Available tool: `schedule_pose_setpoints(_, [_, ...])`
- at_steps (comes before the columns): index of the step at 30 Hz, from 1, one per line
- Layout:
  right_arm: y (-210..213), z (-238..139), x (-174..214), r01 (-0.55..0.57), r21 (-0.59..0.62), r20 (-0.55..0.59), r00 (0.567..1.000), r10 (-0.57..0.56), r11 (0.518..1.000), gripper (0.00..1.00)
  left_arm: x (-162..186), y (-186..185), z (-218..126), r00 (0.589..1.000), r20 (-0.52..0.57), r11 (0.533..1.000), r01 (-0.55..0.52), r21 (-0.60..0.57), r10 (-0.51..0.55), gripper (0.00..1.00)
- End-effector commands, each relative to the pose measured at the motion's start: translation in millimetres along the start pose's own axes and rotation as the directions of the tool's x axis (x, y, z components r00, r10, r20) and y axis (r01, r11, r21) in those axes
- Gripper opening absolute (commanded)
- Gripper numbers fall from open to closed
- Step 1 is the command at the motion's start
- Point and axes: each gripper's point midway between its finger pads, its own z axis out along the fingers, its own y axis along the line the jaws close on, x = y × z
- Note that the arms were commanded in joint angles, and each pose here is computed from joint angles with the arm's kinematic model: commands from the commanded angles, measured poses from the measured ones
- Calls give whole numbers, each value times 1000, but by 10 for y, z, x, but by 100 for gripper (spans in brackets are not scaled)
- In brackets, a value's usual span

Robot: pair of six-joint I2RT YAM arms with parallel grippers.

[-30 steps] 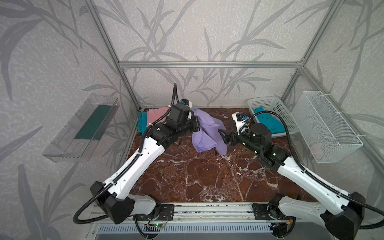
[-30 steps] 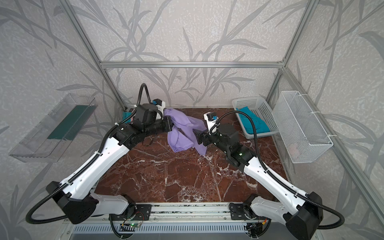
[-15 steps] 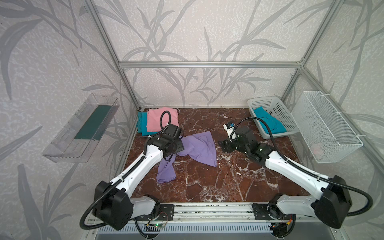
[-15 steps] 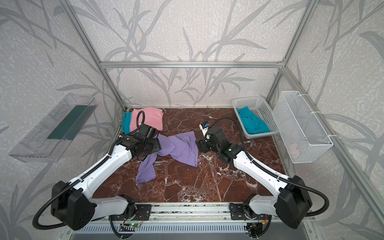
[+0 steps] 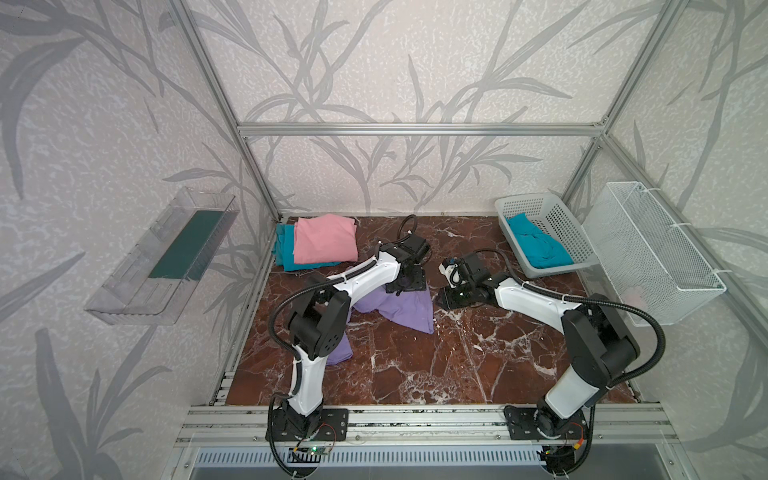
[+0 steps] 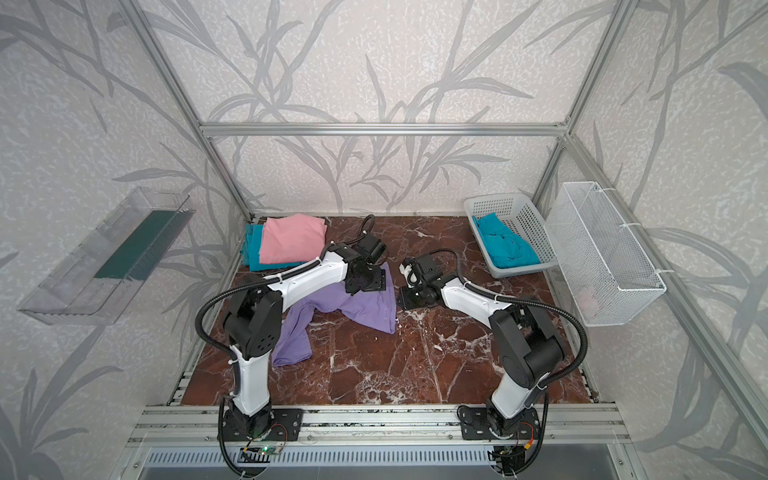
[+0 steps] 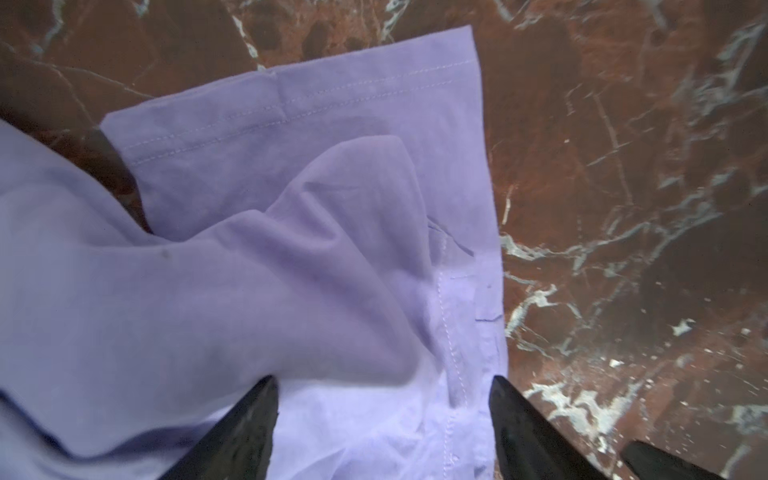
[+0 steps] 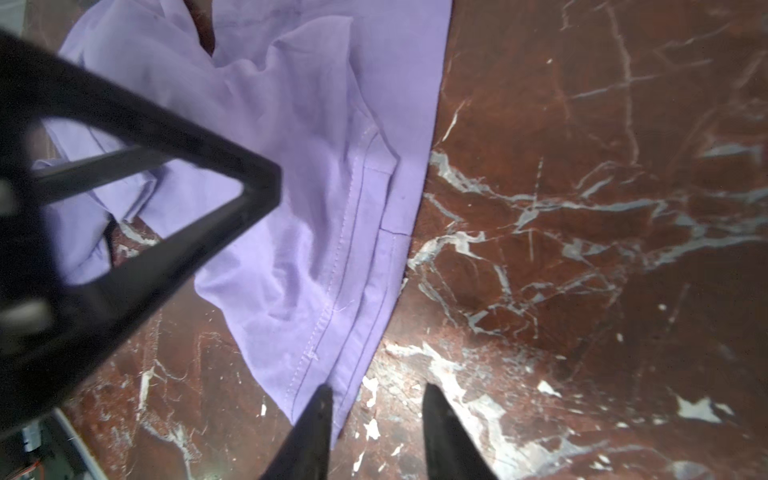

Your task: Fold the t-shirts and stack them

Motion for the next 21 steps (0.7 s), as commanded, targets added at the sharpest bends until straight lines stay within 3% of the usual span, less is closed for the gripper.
schedule_pose_setpoints(1, [104,53,-44,-2,-54,-23,1000,0,999,52,36,80,-15,999,-42,998,-36,-42,34,40])
schedule_pose_setpoints(3, [110,75,-61,-2,-59,-26,1000,0,998,57,35,52,-65,999,-41,999,-30,-26,29,7])
schedule_pose_setpoints(4, [113,86,-65,-2,-61,-29,1000,1,998,57,16,52,-124,999,-30,999,-25,-24,25,0])
schedule_pose_setpoints(8, [118,51,-137,3,-64,-10,1000,-4,998,60,-160,16,-610,998,62,1000,-17,26,16,0])
schedule_pose_setpoints(14, [74,-145,-303,12,-40,55,998,-10,999,60,-487,-79,-1706,962,275,986,-56,159,10,0])
schedule_pose_setpoints(17, [85,-372,-432,27,-31,144,989,-22,999,60,-554,-74,-2174,933,359,972,-67,224,-19,0])
schedule_pose_setpoints(21, [147,-742,-609,83,-9,329,941,-75,997,60,-672,-182,-2852,892,451,938,-137,317,-22,0])
